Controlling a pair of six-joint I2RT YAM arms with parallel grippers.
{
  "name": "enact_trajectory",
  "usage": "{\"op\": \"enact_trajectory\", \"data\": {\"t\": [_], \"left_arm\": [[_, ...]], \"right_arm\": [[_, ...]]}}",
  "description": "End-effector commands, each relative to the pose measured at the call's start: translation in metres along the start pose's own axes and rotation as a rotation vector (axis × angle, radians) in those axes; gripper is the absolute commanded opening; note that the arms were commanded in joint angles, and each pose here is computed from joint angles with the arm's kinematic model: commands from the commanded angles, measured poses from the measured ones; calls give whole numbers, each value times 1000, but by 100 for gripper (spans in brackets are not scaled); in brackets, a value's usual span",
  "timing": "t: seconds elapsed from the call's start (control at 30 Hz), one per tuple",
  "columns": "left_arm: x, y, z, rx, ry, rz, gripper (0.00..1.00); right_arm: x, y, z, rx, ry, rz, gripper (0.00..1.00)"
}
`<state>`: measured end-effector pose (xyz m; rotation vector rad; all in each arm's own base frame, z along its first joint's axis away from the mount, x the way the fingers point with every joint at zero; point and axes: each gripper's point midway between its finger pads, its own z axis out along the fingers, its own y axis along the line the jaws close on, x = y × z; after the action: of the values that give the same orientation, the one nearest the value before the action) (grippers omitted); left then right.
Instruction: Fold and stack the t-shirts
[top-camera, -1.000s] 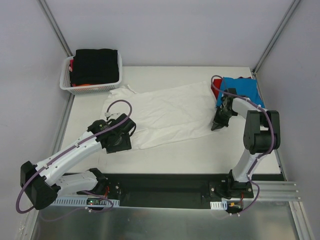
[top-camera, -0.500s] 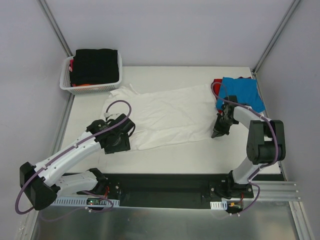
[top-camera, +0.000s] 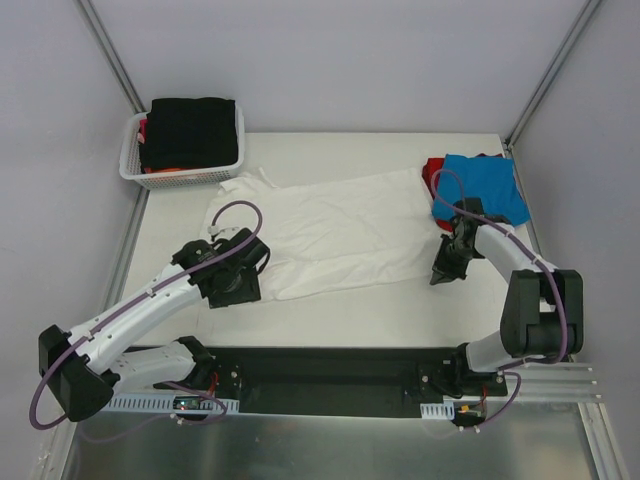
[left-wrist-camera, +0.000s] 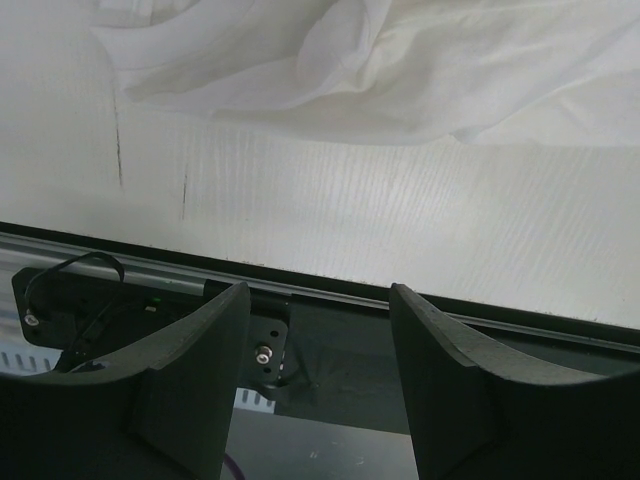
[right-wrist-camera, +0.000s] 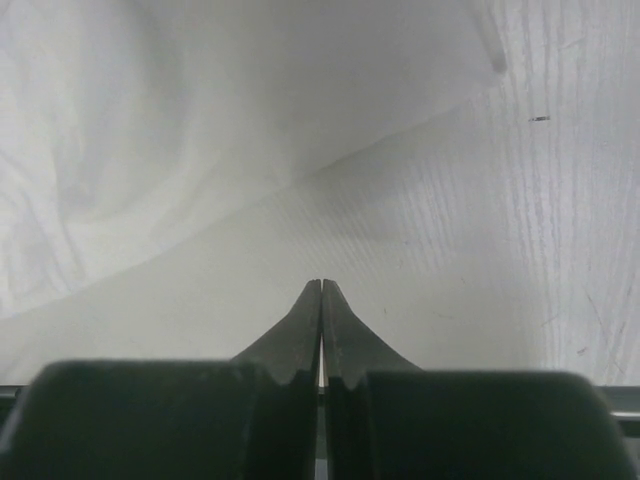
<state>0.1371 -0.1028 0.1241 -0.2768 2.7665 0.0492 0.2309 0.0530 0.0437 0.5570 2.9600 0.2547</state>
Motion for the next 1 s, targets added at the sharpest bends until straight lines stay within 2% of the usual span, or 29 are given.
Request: {"op": "enact_trajectory", "data": {"t": [0.0,0.17,0.37,0.6,0.77,0.97], "left_arm": [[7,1,-2,17,8,-4,58],[10,4,-5,36,6,-16,58],[12,12,-9,35,-8,-36,59],[9,13,-11,24,-14,-19,59],[11,13,-9,14,-3,-4,60],[9,9,-7,11,2,14,61]], "right_arm": [[-33,19,-14,-32,-55,-42,1],[-77,43,-12,-69,-83,-74,1],[-103,45,0,-21,-126,-158,1],[-102,27,4,83,-122,-228,1],[-95,-1,1,274,-112,-270,1],[-88,-6,11,298,-84,-232,1]]}}
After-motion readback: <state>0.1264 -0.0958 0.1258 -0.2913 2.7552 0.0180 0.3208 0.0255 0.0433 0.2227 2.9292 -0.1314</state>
